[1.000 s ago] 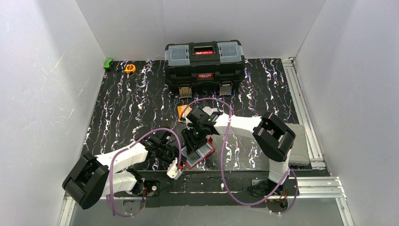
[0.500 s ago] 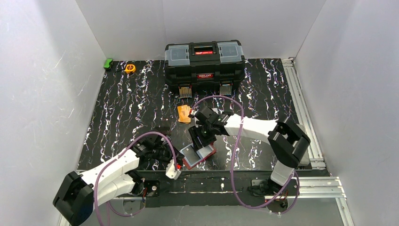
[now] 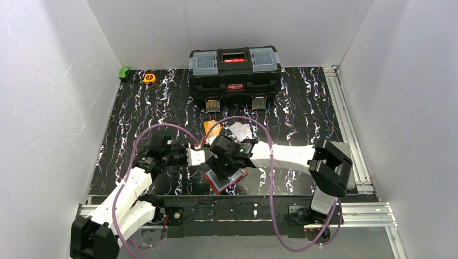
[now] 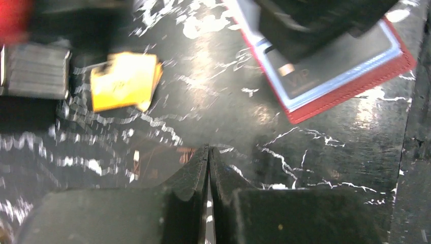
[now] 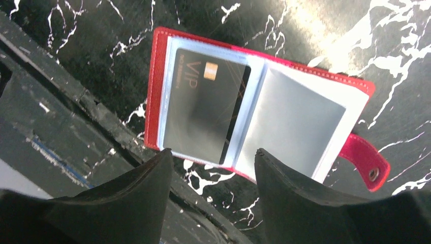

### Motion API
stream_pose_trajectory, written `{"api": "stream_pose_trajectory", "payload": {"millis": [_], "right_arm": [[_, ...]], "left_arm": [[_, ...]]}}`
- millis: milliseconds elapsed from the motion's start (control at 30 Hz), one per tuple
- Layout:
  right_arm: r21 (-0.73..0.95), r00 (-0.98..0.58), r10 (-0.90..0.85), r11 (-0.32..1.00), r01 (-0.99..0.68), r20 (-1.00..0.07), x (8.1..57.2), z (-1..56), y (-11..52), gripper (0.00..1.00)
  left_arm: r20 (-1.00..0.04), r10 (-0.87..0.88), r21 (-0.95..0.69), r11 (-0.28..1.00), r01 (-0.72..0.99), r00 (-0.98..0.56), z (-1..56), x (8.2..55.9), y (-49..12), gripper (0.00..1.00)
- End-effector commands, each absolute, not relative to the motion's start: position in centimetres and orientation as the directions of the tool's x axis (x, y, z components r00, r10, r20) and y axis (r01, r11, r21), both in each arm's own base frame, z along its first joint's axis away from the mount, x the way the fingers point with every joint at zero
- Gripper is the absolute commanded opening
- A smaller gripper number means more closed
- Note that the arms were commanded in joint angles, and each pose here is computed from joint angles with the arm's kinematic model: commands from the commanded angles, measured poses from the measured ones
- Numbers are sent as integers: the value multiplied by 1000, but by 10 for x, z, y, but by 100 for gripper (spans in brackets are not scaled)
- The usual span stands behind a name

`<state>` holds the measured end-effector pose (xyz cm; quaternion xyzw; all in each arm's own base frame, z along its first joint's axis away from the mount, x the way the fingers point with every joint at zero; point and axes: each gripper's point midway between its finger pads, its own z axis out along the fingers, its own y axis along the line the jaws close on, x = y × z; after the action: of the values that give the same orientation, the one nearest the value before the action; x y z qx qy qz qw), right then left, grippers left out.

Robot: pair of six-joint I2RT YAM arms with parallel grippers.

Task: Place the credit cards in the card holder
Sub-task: Insert the credit card into the card holder, then pick up the credit card from the center of the board.

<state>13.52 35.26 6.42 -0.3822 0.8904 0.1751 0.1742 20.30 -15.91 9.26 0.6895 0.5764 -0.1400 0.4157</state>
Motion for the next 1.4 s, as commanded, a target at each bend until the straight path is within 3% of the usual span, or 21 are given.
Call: {"api": "stream_pose_trajectory", "payload": {"millis": [0, 133, 200, 500, 933, 1033, 1233, 1367], "right_arm": [[76, -598, -654, 643, -762, -464, 143, 67, 364, 68], [-5, -555, -686, 631, -776, -470, 139, 61, 361, 73], [-34, -542, -692, 631, -775, -477, 138, 59, 355, 74], [-122, -460, -752, 573, -811, -472, 127, 49, 359, 75], [-119, -429, -770, 538, -835, -472, 122, 51, 375, 76], [-120, -473, -711, 610, -783, -520, 154, 76, 369, 77], [115, -595, -453, 724, -680, -664, 239, 169, 364, 76], [291, -681, -315, 729, -620, -661, 286, 195, 365, 81]], "left_arm": [[-764, 645, 277, 309, 910, 13, 121, 211, -131, 1], [-804, 578, 190, 467, 864, -136, 136, 214, -113, 2], [-809, 562, 153, 486, 861, -173, 140, 211, -112, 3], [-822, 554, 157, 444, 882, -133, 135, 213, -119, 5], [-823, 563, 175, 387, 905, -81, 129, 208, -123, 7], [-822, 563, 179, 392, 902, -82, 128, 210, -122, 7], [-822, 567, 198, 377, 905, -56, 128, 227, -125, 8], [-812, 583, 247, 339, 908, 3, 125, 250, -128, 10]]}}
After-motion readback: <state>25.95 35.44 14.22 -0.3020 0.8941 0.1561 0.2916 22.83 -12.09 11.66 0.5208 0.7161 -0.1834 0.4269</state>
